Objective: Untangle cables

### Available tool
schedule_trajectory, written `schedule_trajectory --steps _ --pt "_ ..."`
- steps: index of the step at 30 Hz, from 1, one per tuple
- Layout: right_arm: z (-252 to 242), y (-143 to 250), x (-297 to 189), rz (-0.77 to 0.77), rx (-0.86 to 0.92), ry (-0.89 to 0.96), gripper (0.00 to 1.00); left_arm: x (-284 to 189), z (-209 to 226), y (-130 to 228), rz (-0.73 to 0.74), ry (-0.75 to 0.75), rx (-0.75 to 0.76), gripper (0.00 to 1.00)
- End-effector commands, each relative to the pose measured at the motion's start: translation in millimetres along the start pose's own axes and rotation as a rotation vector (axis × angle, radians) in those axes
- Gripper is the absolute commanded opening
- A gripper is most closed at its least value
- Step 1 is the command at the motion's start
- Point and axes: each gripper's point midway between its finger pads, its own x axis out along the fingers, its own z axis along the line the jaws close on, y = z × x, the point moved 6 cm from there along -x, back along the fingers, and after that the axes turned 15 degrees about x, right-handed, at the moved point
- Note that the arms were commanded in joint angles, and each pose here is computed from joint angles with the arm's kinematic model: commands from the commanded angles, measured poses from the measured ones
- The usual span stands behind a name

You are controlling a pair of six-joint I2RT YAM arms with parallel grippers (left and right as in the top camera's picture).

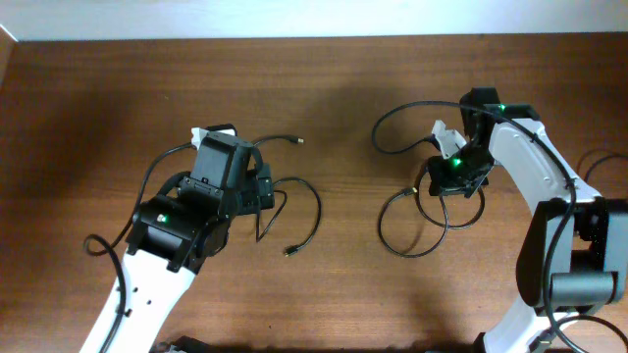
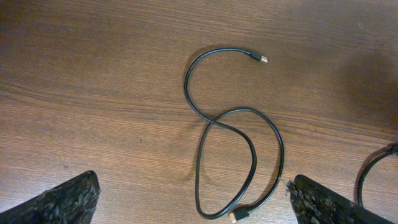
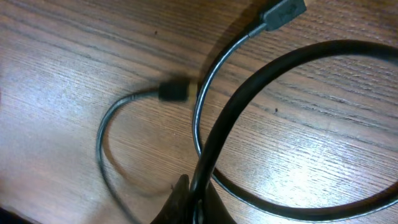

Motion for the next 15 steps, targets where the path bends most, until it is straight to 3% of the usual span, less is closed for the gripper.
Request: schedule_trajectory --steps 1,3,6,10,15 --pt "7.0 -10.4 -24.2 -0.064 0.001 0.001 0.04 0.0 2.1 0.4 0.000 -0.015 -0.012 0.99" --pt "22.1 -31.4 -69.5 -0.171 -0.030 -0.009 0.04 0.0 2.1 0.3 0.000 -0.015 -0.013 0.99" --pt "55.0 -60.7 -174.1 -0.469 -0.115 -0.035 0.04 0.0 2.1 0.4 0.000 -0.015 -0.012 0.99" --pt "54.7 -75.8 -292.3 -0.924 -0.034 0.182 0.04 0.0 2.1 0.4 0.000 -0.015 -0.012 0.99" --pt "-5.3 -93.7 -327.6 -1.111 0.260 0.224 0.04 0.0 2.1 0.4 0.000 -0.015 -0.012 0.99"
